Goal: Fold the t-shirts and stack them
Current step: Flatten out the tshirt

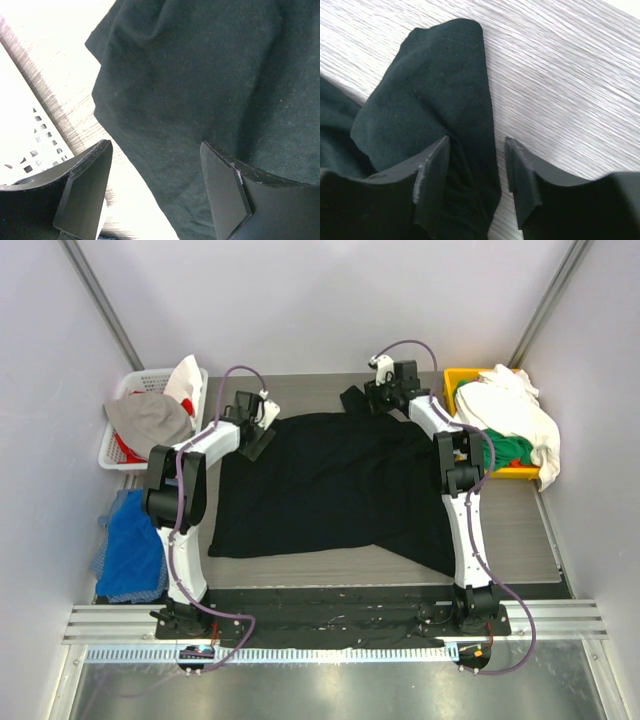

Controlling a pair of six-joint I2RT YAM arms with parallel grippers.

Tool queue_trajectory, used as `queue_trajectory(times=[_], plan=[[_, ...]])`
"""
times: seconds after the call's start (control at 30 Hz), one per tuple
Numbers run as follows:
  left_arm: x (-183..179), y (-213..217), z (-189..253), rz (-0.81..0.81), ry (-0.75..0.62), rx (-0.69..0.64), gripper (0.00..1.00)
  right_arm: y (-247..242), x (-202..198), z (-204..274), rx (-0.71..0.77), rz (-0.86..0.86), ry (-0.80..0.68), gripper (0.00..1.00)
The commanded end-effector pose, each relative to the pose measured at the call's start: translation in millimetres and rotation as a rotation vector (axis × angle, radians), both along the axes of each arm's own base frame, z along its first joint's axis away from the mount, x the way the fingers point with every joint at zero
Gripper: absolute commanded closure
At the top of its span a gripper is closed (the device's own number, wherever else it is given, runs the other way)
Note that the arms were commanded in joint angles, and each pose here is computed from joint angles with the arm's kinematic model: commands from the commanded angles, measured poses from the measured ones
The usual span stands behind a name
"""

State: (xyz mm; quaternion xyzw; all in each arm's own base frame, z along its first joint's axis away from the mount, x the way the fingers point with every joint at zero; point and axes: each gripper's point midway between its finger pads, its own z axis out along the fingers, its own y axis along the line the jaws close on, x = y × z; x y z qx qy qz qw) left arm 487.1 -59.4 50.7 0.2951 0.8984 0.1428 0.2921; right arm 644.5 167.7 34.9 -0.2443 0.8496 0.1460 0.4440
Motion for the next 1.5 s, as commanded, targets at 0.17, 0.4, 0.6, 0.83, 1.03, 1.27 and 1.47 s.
queue_trajectory(times=[0.17, 0.4, 0.6, 0.83, 1.03, 1.27, 1.47], plan=[[5.3, 4.0, 15.5, 0.004, -0.054, 0.025, 0.25, 27.8, -4.8, 10.3, 0.01, 0.046, -0.013, 0.97], [4.8, 4.9, 18.2, 0.007, -0.059, 0.027, 0.26, 4.0, 4.3, 21.3, -0.098, -0.045, -0.071, 0.99], [9.6, 3.2, 14.4, 0.024, -0.057, 0.017, 0.26, -30.8, 22.1, 67.5, -0.246, -0.17, -0.213, 0.99], [11.7, 2.0, 7.1, 0.027, -0.04, 0.029, 0.27, -68.6, 41.9, 128.6, -0.397, -0.322, -0.373, 0.99], [7.8, 3.7, 5.6, 0.026, -0.033, 0.036, 0.27, -80.8, 54.0, 154.1, -0.463, -0.38, -0.453, 0.99], [8.5, 3.3, 1.0, 0.03, -0.027, 0.038, 0.27, -61.8, 59.3, 168.2, -0.513, -0.343, -0.534, 0.99], [8.2, 3.6, 1.6, 0.027, -0.028, 0.041, 0.27, -48.7, 64.9, 156.1, -0.559, -0.32, -0.56, 0.99]])
